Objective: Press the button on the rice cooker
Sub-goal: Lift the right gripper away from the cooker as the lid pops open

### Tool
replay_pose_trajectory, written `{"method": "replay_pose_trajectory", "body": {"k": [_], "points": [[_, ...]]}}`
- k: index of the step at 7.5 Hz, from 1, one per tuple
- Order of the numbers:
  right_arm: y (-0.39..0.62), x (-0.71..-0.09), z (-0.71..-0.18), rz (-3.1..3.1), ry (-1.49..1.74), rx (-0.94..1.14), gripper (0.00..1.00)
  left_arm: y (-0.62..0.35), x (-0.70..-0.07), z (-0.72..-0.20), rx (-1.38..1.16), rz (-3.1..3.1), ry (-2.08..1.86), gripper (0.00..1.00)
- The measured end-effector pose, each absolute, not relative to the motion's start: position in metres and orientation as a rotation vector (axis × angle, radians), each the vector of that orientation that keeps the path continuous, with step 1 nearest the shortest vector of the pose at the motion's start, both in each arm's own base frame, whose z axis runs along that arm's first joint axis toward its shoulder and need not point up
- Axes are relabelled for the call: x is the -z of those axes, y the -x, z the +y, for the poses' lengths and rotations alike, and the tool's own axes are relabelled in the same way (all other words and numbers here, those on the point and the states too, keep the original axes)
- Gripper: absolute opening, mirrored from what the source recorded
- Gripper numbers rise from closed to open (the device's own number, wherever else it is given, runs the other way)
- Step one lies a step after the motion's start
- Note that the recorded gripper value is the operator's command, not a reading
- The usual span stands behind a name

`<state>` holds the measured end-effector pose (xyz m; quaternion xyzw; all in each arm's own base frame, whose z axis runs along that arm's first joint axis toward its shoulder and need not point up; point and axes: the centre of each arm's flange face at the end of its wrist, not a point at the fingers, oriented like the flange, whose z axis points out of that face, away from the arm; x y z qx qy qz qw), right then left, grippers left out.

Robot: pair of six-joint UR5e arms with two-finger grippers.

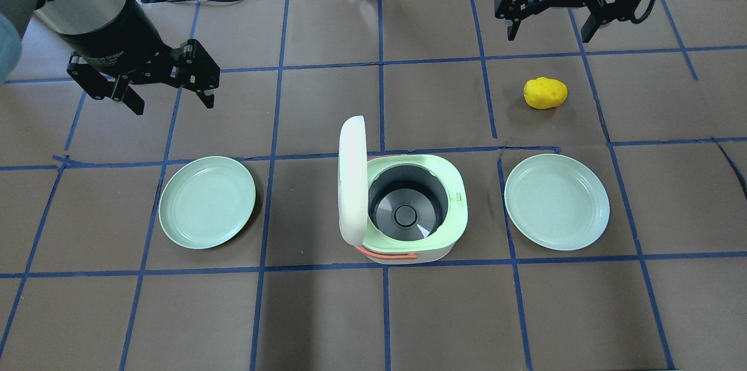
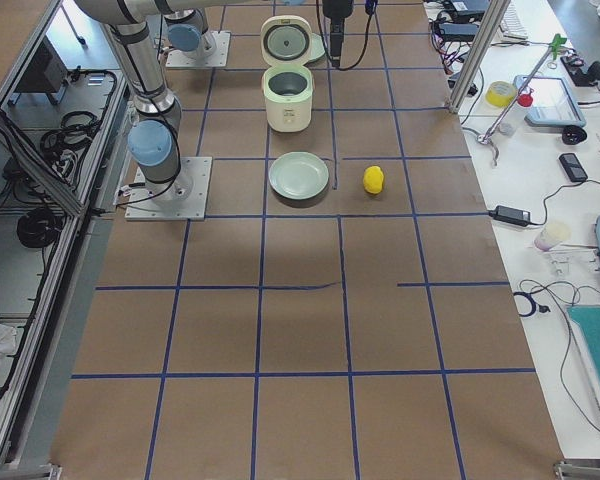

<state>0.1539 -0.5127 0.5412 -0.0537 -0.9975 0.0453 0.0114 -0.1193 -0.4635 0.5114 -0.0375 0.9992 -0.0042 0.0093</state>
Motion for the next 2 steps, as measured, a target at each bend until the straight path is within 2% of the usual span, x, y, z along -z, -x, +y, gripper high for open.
{"method": "replay_pose_trajectory", "body": {"k": [2], "points": [[-0.1543, -0.5389, -0.5171, -3.111, 0.074, -0.167, 1.00, 0.1193, -0.5113, -0.4635, 0.013, 3.121, 0.116, 1.00]]}}
